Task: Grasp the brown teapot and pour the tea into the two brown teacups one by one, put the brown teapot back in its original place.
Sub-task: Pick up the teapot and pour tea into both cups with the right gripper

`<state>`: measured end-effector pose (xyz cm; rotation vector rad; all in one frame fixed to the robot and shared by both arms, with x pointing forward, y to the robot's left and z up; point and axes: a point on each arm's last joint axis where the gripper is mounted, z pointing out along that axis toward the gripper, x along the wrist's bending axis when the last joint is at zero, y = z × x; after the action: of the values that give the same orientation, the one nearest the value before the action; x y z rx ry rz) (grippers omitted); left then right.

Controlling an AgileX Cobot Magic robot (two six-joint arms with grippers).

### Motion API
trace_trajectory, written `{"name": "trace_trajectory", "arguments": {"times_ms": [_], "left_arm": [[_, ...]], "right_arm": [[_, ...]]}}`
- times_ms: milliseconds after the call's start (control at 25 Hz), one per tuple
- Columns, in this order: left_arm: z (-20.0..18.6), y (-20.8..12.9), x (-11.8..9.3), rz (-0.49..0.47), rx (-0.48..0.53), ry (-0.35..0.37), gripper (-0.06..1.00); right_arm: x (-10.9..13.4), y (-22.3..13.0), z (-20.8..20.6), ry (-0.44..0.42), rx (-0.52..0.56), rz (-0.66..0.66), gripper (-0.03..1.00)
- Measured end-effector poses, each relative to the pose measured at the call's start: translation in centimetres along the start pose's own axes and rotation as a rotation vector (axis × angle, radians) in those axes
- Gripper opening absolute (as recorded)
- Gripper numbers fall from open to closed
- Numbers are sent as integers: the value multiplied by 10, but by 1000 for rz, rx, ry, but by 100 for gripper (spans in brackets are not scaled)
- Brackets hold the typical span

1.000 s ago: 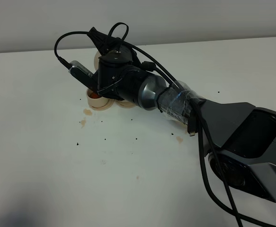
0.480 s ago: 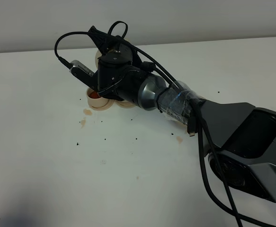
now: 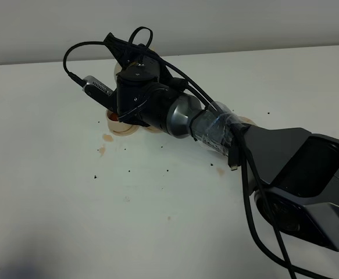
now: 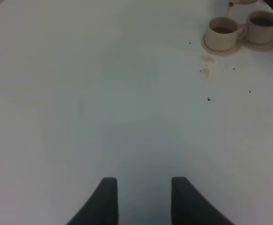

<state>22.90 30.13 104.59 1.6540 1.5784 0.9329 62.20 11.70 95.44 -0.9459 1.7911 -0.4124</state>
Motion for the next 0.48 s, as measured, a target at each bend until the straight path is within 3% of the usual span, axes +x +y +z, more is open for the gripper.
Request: {"name": "trace_trajectory", "arguments": {"times_ms": [480], "left_arm": [[0,0,0,0,0,0,33]], "right_arm": [[0,-1,0,-5,8,-10,13]]}}
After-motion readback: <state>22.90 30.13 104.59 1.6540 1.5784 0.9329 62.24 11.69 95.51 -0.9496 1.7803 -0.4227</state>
